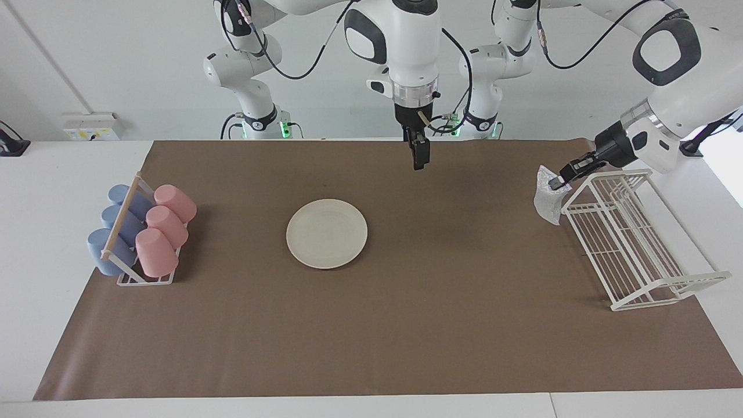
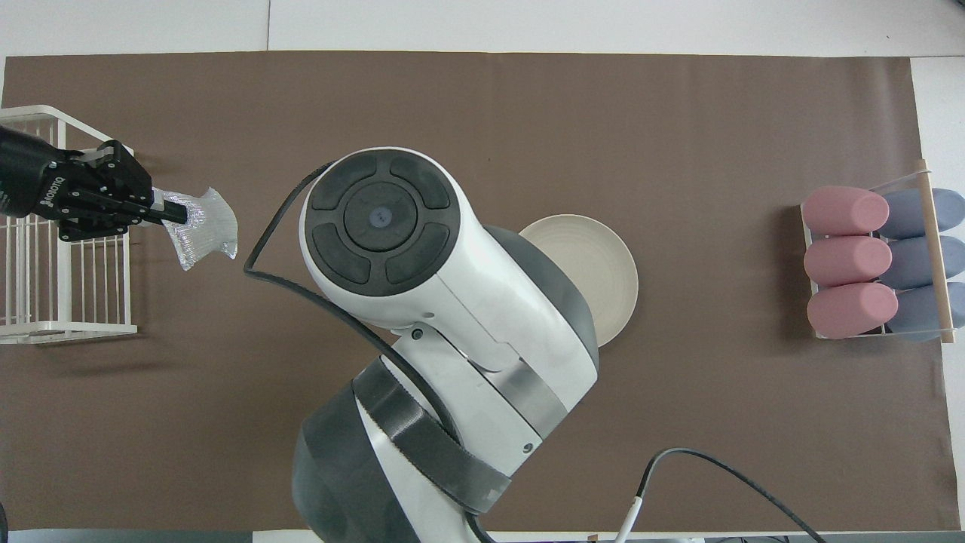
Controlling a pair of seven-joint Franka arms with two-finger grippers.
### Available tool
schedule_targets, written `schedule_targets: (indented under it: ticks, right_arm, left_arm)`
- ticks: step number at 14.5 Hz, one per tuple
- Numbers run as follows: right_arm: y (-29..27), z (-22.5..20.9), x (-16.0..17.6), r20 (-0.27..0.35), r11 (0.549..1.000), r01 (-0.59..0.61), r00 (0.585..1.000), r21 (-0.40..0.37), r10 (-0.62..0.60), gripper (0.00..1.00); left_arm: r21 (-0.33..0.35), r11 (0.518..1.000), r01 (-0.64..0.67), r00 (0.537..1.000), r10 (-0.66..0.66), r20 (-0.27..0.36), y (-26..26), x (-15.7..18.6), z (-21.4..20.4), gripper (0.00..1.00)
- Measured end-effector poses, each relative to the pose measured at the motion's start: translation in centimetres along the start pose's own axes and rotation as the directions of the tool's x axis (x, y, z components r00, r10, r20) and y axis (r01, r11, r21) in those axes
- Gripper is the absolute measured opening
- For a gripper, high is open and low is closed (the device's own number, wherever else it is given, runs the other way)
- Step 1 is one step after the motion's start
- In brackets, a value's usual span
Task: Wipe plate with sponge
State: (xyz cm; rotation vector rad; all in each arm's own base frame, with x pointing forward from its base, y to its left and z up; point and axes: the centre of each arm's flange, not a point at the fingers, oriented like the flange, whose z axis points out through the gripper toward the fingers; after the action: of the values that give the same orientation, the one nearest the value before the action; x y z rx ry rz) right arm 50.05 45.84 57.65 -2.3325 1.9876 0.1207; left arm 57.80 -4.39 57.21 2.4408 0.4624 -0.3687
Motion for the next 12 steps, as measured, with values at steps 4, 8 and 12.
schedule_targets:
  ticks: [4,8,12]
  right_arm:
    - [0.0,0.0,0.0,0.000,1.000,0.000,1.000,0.001,0.000,1.00]
    - [0.2,-0.1,-0.6,0.008,1.000,0.009,1.000,0.011,-0.010,1.00]
    - [0.3,0.0,-1.8,0.037,0.998,0.023,0.999,0.052,-0.025,1.00]
  left_arm:
    - [-0.183,0.980,-0.082,0.986,0.106,0.126,-1.7,-2.0,4.2,0.04]
    - [-0.369,0.915,-0.164,0.945,0.253,0.207,-3.1,-2.5,7.1,0.04]
    - [-0.482,0.856,-0.185,0.910,0.335,0.245,-4.7,-2.5,9.8,0.04]
